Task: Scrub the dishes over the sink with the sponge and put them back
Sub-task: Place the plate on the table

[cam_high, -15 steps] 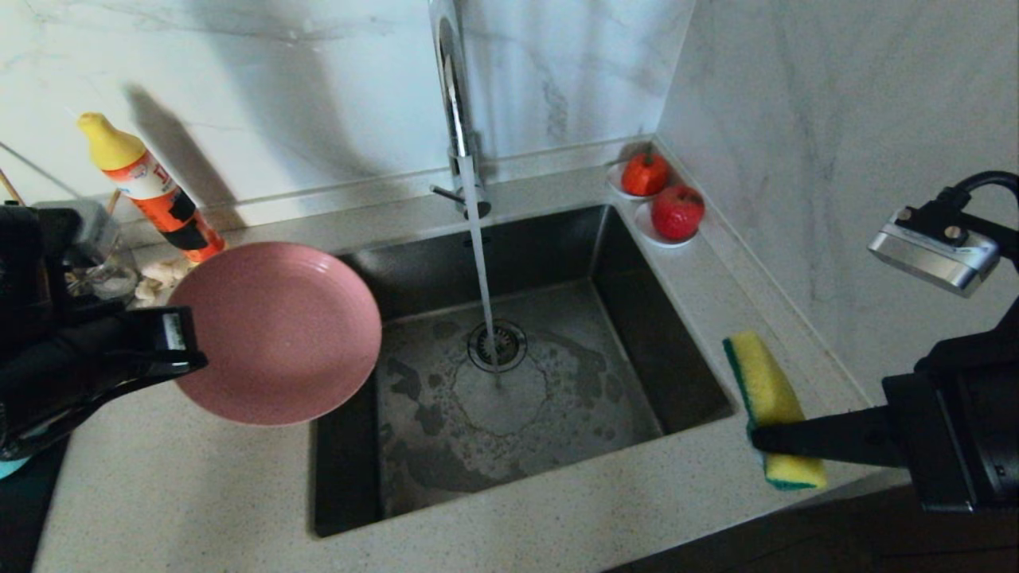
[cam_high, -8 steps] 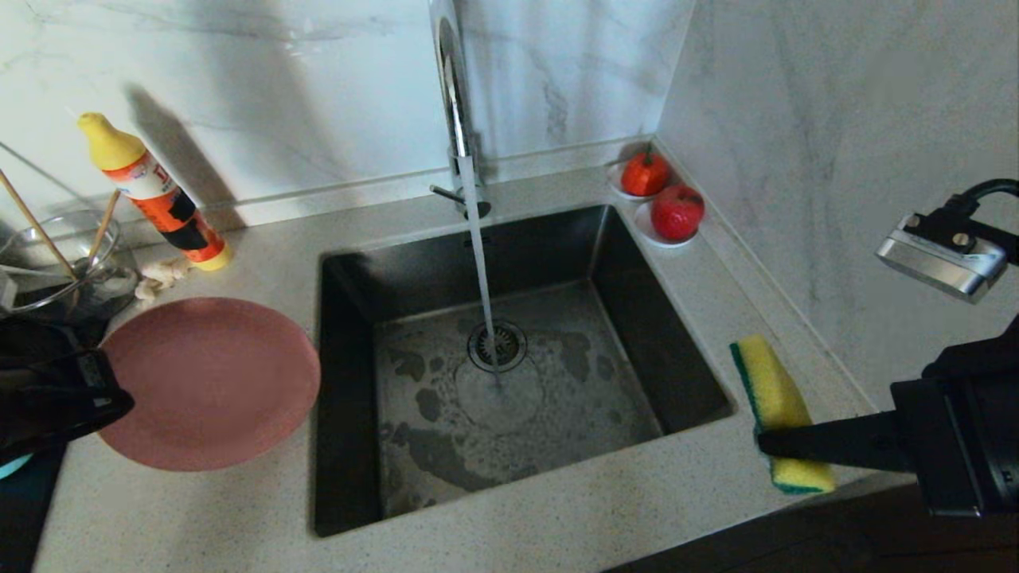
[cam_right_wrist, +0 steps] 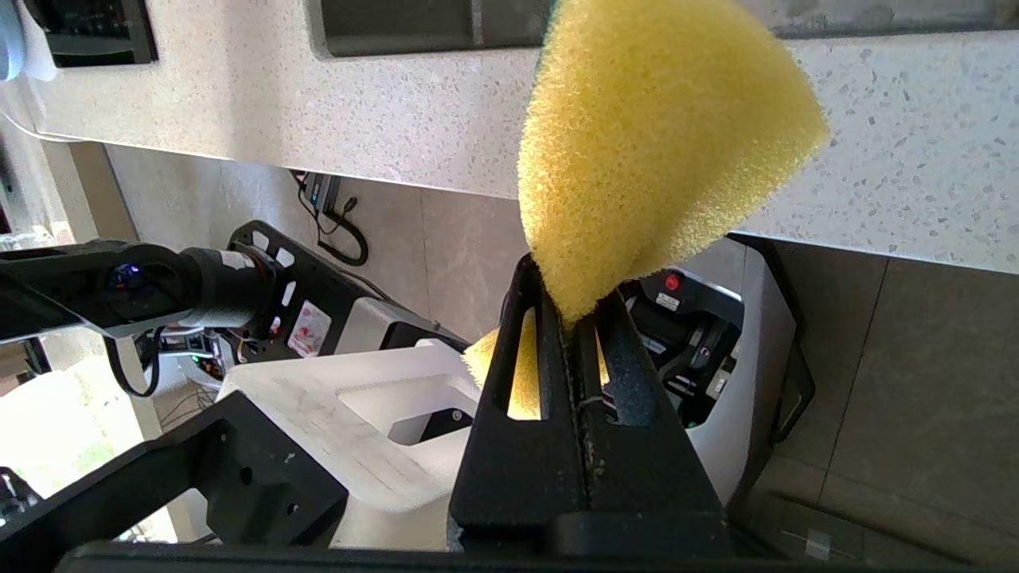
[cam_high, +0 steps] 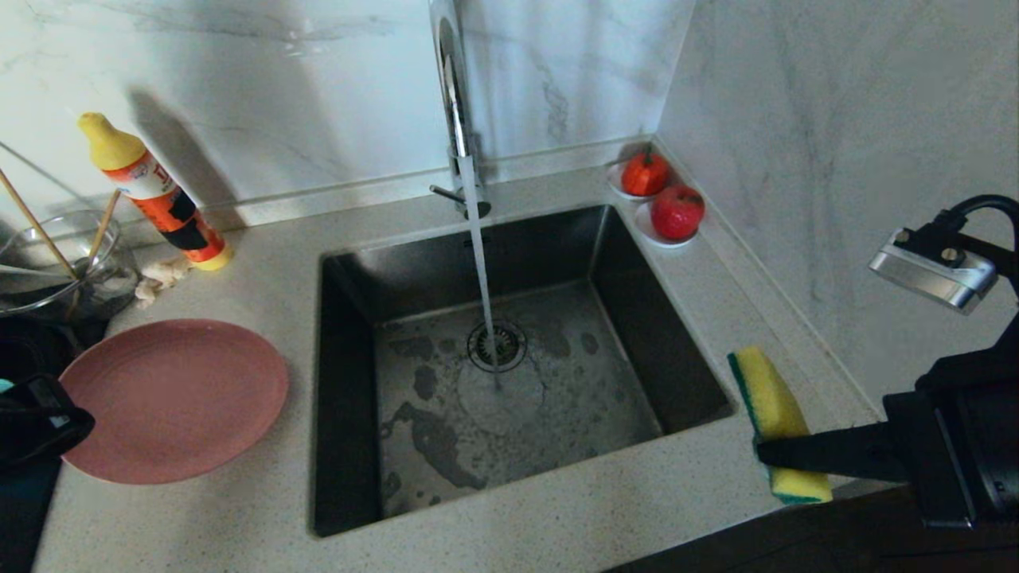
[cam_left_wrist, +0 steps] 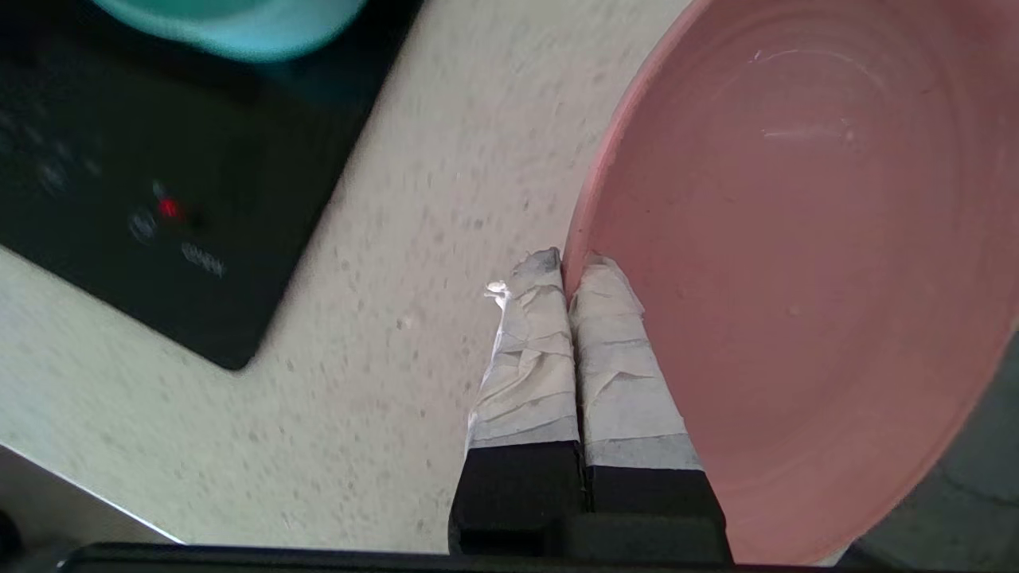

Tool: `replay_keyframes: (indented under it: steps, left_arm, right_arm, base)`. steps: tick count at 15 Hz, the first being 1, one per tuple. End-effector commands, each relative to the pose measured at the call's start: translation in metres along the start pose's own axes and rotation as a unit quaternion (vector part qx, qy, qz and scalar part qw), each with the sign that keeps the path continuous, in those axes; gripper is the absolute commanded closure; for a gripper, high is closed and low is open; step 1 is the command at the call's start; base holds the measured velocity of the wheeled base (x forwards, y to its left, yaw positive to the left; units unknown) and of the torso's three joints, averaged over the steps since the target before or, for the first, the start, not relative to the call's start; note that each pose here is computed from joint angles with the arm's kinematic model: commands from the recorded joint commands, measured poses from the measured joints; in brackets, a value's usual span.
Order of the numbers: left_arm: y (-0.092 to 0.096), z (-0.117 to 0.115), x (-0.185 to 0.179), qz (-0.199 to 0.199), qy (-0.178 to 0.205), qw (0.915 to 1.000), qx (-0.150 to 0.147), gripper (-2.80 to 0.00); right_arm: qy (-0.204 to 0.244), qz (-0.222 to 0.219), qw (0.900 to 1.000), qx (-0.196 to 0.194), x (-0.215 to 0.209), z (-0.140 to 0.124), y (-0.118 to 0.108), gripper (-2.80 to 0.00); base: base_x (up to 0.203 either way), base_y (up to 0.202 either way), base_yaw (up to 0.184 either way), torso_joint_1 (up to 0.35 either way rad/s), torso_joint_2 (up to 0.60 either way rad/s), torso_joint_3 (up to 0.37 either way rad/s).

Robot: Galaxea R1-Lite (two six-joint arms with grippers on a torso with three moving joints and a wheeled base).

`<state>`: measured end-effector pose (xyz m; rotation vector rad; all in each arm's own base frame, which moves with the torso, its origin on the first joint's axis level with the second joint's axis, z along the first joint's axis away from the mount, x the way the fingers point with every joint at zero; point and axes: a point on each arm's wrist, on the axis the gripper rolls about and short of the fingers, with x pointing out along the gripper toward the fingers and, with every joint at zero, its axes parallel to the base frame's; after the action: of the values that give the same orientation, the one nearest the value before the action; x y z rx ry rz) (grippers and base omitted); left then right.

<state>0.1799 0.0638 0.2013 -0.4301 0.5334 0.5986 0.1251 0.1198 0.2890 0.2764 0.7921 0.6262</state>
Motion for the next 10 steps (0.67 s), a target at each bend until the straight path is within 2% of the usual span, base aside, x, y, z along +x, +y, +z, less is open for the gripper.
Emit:
replay_keyframes:
  steps: [1,4,7,10]
  left_arm:
    - [0.005,-0.005,0.014,0.007,0.033,0.9993,-0.019,0.0]
    - [0.006,-0.011,0.024,-0.011,0.069,0.9962,-0.052,0.0]
    - [0.009,-0.011,0.048,0.01,0.096,0.9923,-0.077,0.0]
    - [0.017,0.002,0.068,-0.006,0.07,0.9919,-0.105,0.0]
  right_arm:
    - [0.001,0.0,1.0,0.001,0.0,0.001,0.0,0.0]
    - [-0.001,0.002,1.0,0.0,-0.003,0.0,0.0,0.0]
    - [-0.001,0.002,1.0,0.0,-0.003,-0.001,0.0,0.0]
    - [0.0,0.002,1.0,-0.001,-0.004,-0.002,-0.001,0.0]
  base:
    - [0.0,0.0,0.0,0.0,0.0,0.0]
    - [0.0,0.0,0.0,0.0,0.0,0.0]
    - [0.0,0.0,0.0,0.0,0.0,0.0]
    - [0.0,0.0,0.0,0.0,0.0,0.0]
